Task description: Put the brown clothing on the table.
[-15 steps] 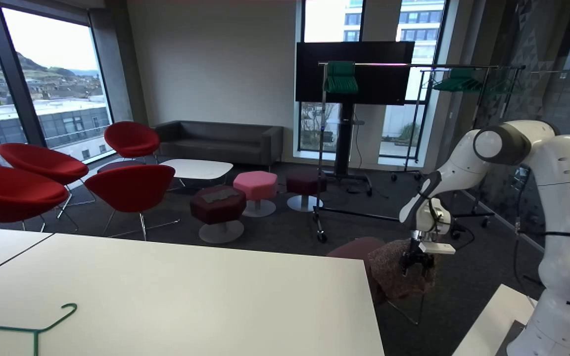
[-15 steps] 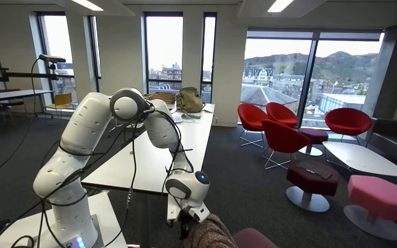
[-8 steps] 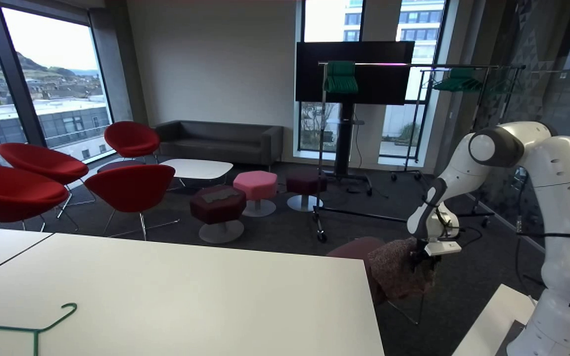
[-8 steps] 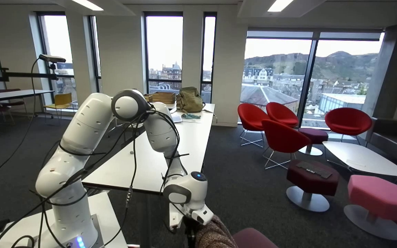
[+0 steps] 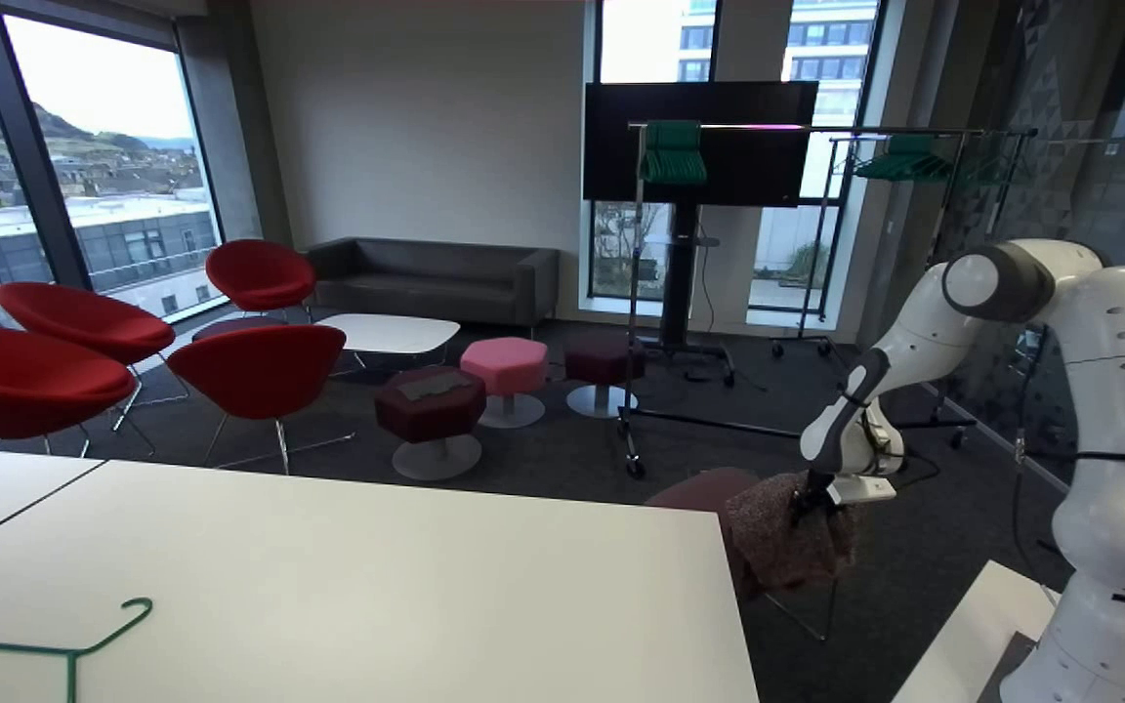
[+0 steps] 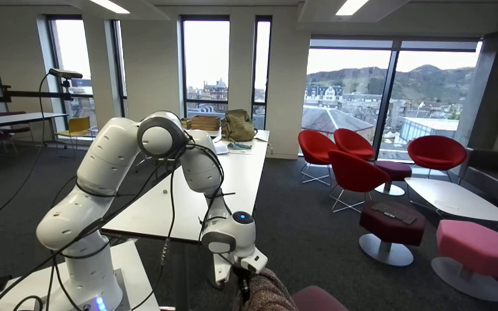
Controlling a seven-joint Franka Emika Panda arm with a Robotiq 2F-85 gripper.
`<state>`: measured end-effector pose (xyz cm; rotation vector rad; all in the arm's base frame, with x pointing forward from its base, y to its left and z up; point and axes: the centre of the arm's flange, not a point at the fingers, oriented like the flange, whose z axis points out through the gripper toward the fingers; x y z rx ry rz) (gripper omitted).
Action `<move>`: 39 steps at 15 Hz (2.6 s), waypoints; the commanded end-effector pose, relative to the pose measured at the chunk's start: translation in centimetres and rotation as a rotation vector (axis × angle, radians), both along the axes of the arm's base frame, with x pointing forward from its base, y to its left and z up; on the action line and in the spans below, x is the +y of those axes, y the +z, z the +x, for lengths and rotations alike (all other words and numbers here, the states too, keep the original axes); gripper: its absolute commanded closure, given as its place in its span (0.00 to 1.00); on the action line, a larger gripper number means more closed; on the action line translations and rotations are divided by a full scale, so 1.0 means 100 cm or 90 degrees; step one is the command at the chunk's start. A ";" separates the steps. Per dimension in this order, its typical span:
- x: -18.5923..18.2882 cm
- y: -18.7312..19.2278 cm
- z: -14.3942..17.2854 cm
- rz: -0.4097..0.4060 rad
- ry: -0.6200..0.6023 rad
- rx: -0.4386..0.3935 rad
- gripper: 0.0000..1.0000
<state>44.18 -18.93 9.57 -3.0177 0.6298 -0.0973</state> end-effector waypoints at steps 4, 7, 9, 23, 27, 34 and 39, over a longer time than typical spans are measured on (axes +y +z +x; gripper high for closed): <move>-0.023 0.015 -0.015 0.073 0.022 -0.066 0.73; -0.036 0.016 -0.020 0.086 0.012 -0.072 0.96; -0.041 0.018 -0.024 0.107 0.002 -0.056 1.00; 0.056 0.126 -0.014 0.145 0.121 0.160 0.98; 0.068 0.185 -0.016 0.110 0.135 0.136 0.98; 0.064 0.287 -0.079 0.118 0.175 0.100 0.98; 0.076 0.348 -0.129 0.100 0.207 0.091 0.98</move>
